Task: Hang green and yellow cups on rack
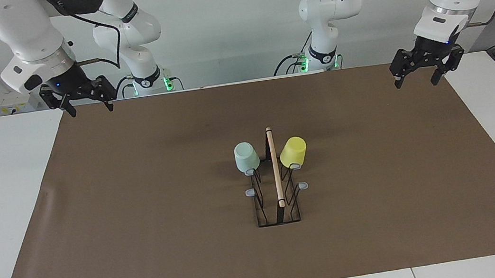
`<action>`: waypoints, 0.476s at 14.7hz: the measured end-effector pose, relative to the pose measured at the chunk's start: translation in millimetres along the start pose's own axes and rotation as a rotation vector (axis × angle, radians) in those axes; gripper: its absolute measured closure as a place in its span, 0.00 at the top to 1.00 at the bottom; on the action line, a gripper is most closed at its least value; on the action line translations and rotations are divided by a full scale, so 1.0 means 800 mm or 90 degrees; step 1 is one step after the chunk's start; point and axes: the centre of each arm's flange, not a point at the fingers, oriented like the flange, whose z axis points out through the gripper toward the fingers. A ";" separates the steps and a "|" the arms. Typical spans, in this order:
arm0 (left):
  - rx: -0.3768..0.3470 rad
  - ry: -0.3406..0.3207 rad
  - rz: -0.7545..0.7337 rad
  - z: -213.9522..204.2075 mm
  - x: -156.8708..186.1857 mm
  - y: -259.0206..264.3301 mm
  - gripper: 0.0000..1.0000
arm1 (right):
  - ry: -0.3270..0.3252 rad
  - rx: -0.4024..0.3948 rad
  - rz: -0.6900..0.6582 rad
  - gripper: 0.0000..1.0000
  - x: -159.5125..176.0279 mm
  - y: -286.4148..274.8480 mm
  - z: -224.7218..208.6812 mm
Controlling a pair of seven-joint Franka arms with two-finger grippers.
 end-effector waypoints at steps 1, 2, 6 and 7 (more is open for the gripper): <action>-0.001 -0.011 0.000 0.000 -0.004 0.000 1.00 | 0.000 0.000 0.000 1.00 0.000 0.000 0.000; -0.003 -0.023 0.000 -0.002 -0.010 0.001 1.00 | 0.000 0.000 0.000 1.00 0.000 0.000 0.000; -0.006 -0.052 0.000 -0.006 -0.027 0.002 1.00 | 0.000 0.000 0.000 1.00 0.000 0.000 0.000; -0.006 -0.054 0.000 -0.004 -0.027 0.002 1.00 | 0.000 0.000 0.000 1.00 0.000 0.000 0.000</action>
